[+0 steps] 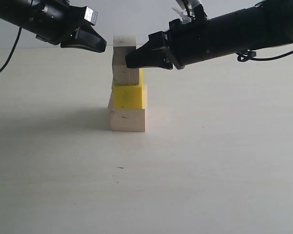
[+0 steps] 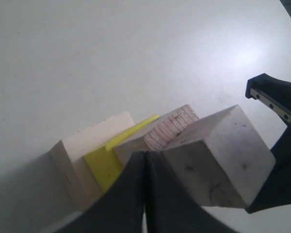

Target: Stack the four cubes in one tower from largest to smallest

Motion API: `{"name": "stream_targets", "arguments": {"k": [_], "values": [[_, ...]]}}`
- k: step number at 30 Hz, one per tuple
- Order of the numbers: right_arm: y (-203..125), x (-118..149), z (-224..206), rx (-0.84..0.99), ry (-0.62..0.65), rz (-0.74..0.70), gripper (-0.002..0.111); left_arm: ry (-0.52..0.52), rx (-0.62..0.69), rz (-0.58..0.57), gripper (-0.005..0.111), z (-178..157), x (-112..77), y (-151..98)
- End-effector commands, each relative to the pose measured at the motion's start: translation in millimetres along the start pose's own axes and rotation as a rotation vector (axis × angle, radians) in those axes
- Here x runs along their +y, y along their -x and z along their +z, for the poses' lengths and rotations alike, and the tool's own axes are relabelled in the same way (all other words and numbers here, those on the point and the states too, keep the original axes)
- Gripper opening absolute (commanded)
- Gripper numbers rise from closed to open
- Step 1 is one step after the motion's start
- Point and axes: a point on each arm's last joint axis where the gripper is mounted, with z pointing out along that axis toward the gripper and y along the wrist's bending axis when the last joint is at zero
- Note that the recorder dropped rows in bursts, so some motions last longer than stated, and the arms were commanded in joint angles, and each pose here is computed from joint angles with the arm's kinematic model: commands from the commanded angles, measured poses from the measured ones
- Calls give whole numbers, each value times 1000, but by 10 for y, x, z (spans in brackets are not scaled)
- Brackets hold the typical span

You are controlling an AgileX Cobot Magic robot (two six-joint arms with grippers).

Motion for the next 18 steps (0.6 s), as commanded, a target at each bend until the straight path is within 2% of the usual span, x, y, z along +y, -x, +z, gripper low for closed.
{"name": "stream_targets", "arguments": {"k": [1, 18], "values": [[18, -10, 9, -18, -11, -2, 0, -5, -13, 5, 0, -21, -34, 10], [27, 17, 8, -28, 19, -10, 0, -21, -12, 0, 0, -21, -48, 9]]}}
